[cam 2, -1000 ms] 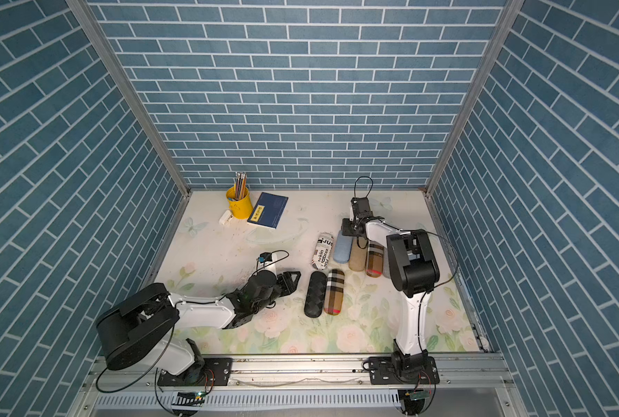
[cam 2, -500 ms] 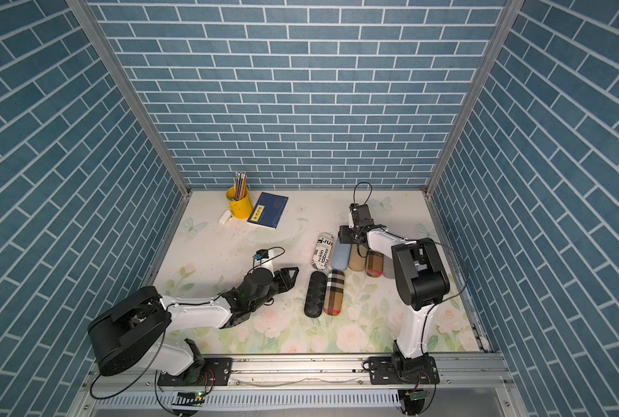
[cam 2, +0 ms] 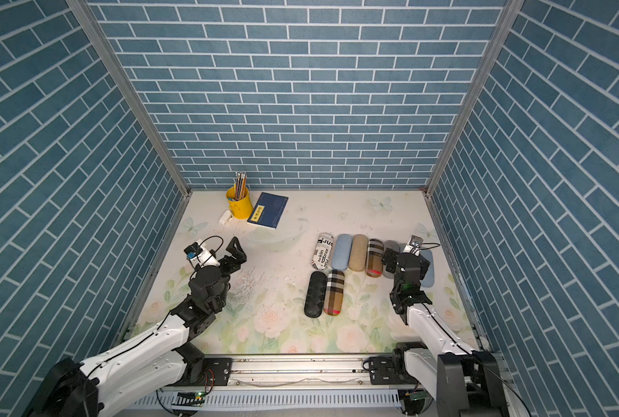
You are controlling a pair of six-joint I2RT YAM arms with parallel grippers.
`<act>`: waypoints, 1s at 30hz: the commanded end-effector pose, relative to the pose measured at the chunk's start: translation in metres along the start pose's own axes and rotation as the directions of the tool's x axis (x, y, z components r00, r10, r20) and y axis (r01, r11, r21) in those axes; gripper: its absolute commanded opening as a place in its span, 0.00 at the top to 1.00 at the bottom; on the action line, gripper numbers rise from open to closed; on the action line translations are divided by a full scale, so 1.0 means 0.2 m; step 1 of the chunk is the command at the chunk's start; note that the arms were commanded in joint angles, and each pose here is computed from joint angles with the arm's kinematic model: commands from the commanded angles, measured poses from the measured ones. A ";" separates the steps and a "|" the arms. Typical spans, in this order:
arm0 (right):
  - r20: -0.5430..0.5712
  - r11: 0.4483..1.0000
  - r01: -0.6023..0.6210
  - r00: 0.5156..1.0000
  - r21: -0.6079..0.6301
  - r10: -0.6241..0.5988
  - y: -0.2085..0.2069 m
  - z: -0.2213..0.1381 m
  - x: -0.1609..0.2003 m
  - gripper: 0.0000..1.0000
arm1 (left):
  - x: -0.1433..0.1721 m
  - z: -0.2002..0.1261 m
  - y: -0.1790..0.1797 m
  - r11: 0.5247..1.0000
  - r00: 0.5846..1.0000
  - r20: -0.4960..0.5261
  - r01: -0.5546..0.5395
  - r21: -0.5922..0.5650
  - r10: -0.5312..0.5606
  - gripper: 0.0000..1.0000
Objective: Close the glasses case
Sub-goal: Reset both arms
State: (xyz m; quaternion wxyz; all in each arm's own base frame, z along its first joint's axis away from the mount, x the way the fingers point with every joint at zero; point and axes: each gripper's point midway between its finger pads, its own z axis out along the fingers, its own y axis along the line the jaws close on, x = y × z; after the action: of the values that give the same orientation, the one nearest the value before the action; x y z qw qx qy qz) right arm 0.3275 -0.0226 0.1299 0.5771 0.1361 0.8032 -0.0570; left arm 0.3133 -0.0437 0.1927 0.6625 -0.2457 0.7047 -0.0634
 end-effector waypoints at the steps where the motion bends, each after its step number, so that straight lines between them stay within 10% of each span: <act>1: 0.228 0.998 0.035 0.973 0.054 -0.047 -0.06 -0.03 -0.16 0.01 | -0.06 0.04 0.23 0.954 0.971 0.078 -0.205 -0.219 0.226 0.00; 13: 0.268 0.984 0.168 0.952 -0.066 -0.145 0.11 0.13 -0.09 0.01 | -0.06 0.12 0.40 0.898 0.891 0.160 -0.394 -0.196 0.426 0.00; 30: 0.266 0.983 0.163 0.955 -0.088 -0.135 0.10 0.15 -0.06 0.01 | 0.09 0.35 0.42 0.929 0.929 0.041 -0.368 -0.037 0.369 0.00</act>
State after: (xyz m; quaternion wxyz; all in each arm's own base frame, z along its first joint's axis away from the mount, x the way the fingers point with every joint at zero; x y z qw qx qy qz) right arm 0.3647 -0.0139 0.1268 0.6667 0.0421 0.7408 -0.0705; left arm 0.3558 0.0409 0.1268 0.6653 -0.1223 0.7310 0.0897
